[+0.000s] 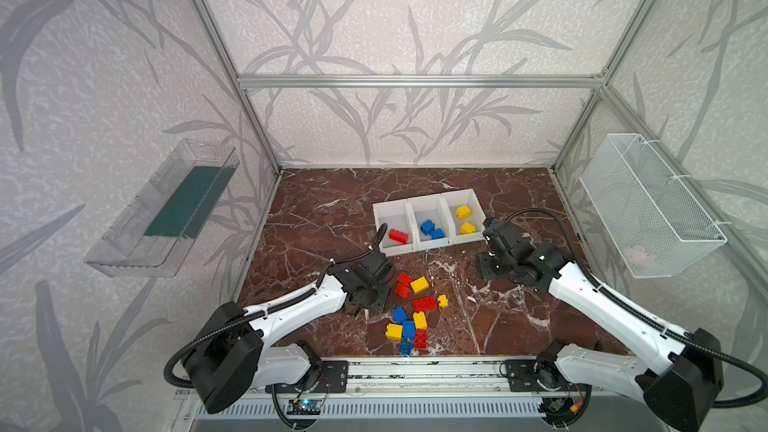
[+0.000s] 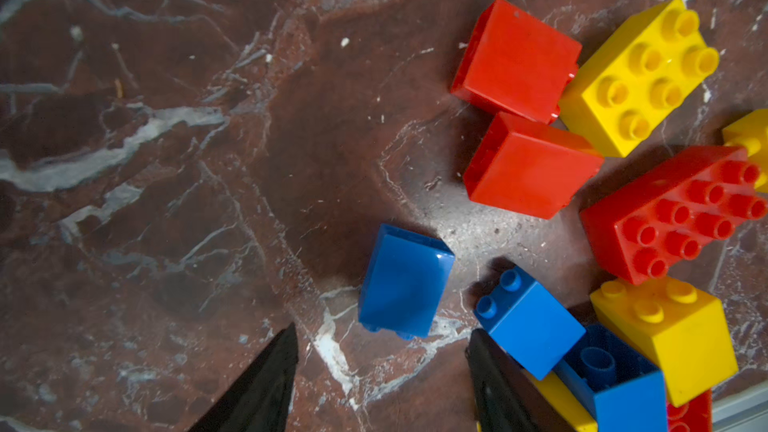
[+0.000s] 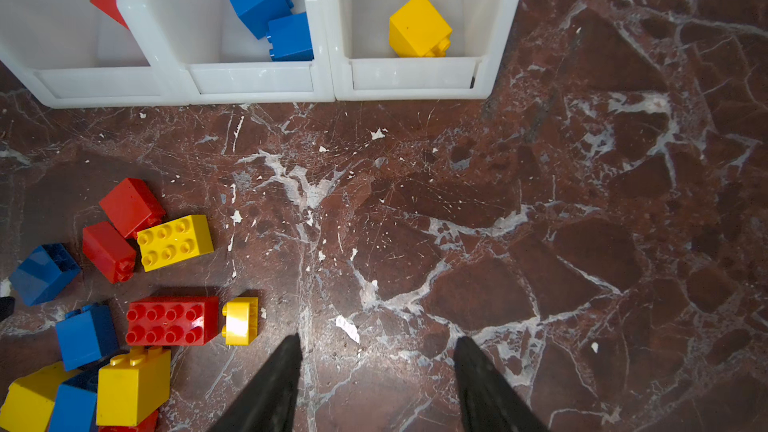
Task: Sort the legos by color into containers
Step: 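Withdraw the right gripper from the bin while the left gripper lowers toward the pile, then close the left gripper on a blue brick at the pile's edge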
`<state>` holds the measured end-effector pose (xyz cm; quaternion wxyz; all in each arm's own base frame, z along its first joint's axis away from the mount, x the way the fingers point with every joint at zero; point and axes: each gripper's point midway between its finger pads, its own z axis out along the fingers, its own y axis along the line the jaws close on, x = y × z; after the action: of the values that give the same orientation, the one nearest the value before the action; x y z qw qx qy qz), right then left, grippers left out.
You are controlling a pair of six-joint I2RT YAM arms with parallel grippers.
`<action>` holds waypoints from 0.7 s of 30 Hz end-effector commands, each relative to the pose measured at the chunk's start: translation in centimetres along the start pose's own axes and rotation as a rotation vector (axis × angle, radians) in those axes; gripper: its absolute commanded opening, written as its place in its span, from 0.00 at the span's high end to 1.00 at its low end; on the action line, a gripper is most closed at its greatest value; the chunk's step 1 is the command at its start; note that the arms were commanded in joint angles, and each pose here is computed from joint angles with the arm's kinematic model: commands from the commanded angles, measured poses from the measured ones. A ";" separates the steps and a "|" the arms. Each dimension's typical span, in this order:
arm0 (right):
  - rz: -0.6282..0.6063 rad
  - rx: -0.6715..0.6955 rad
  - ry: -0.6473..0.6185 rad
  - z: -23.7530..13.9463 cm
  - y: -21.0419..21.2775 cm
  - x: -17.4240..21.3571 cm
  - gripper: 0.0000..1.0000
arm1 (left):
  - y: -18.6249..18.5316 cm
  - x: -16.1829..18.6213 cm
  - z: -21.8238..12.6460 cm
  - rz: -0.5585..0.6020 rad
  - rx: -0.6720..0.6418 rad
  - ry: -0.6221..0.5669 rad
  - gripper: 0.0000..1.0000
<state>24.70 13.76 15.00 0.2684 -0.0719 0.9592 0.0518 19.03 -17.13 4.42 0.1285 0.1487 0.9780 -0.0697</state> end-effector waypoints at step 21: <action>0.048 -0.018 -0.048 -1.1 -1.6 2.4 0.40 | -0.5 -0.3 3.0 -0.042 -0.040 0.006 0.59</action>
<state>22.41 11.98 14.54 0.2846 -0.0569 0.9548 0.0646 19.60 -18.34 1.98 0.1168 0.1423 0.9811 -0.0591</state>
